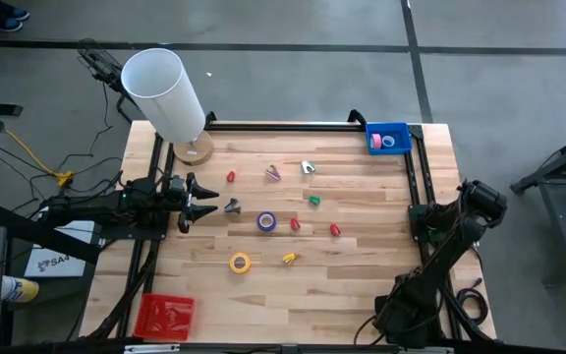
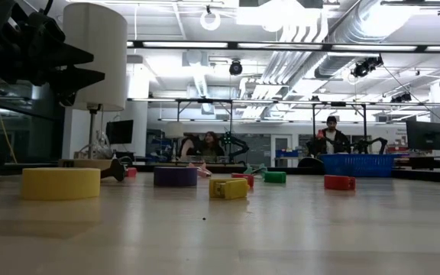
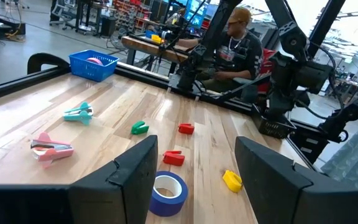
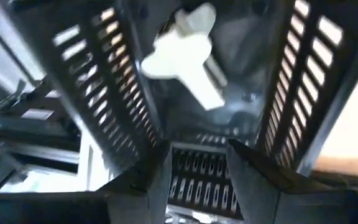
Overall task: Pick and place Stapler, Stapler remover, tape
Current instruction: Put the blue staple remover into the black bin
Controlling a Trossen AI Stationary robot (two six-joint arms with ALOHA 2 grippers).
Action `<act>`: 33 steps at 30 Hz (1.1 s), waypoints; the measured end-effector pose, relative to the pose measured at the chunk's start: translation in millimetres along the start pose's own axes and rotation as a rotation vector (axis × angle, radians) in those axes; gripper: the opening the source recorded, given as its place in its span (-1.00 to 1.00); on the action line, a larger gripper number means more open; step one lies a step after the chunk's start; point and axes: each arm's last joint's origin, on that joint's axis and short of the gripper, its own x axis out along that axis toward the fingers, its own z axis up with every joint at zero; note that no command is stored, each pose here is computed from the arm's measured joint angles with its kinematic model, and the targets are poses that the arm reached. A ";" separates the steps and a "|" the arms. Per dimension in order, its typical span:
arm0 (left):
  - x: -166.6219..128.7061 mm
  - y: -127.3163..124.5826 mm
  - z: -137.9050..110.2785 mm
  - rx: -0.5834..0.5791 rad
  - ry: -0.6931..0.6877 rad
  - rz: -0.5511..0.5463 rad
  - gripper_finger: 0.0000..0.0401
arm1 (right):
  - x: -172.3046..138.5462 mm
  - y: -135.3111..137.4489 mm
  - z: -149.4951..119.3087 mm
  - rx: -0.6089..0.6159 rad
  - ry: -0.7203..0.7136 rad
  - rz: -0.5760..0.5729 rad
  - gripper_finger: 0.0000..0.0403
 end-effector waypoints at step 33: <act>0.0 0.0 0.0 0.000 0.000 0.000 0.06 | -113.5 -52.7 -13.7 0.490 -0.695 0.006 -0.28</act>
